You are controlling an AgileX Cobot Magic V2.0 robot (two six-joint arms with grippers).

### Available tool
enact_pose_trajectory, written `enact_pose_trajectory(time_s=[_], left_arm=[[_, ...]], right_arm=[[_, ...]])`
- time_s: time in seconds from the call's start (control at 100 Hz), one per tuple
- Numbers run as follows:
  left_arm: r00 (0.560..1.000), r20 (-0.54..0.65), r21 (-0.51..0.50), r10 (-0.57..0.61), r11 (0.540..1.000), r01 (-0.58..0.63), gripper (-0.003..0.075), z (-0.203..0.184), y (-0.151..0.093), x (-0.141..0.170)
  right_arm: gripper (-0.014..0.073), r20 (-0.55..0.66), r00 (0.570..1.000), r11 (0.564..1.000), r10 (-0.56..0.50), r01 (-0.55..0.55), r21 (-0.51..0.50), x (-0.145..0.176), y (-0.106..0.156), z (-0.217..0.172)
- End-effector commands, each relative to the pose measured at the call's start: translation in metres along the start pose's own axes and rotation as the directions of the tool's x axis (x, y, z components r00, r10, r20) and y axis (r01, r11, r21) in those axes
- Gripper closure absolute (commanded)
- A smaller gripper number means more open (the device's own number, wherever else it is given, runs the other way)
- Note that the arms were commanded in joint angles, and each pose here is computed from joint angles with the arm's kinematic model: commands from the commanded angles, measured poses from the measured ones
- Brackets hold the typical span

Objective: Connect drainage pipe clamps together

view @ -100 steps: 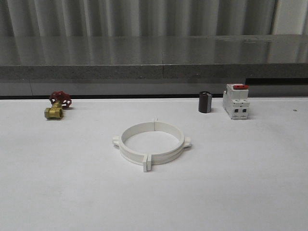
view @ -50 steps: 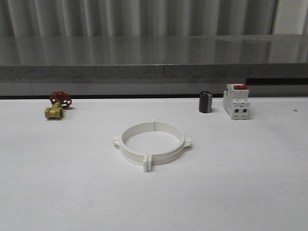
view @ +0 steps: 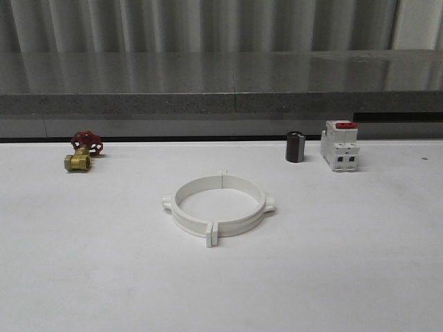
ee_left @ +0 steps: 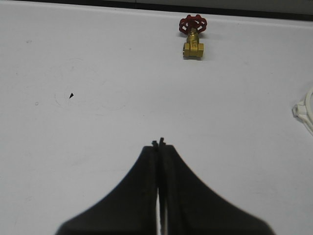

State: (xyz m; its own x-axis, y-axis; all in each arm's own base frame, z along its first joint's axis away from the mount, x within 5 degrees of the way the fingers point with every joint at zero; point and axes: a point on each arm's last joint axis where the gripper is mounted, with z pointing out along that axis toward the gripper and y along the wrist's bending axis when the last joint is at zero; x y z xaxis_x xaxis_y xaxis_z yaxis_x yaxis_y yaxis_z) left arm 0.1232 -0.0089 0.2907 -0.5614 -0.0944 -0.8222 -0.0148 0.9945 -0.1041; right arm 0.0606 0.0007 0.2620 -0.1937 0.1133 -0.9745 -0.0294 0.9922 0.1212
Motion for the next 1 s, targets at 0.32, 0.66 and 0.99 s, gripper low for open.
enact_pose_trajectory(time_s=[0.32,0.66,0.99], left_arm=[[0.995,0.096,0.017,-0.003,1.0,0.001,0.074,-0.005,-0.002,-0.015],[0.995,0.096,0.017,-0.003,1.0,0.001,0.074,-0.005,-0.002,-0.015],[0.995,0.096,0.017,-0.003,1.0,0.001,0.074,-0.005,-0.002,-0.015]], right_arm=[[0.0712,0.236,0.969,0.996,-0.077,0.085,-0.024,0.041,-0.002,-0.002],[0.0712,0.233,0.971,0.999,-0.054,0.05,0.022,0.056,-0.007,0.005],[0.0712,0.241,0.97,0.998,-0.044,0.033,0.049,0.056,-0.008,0.004]])
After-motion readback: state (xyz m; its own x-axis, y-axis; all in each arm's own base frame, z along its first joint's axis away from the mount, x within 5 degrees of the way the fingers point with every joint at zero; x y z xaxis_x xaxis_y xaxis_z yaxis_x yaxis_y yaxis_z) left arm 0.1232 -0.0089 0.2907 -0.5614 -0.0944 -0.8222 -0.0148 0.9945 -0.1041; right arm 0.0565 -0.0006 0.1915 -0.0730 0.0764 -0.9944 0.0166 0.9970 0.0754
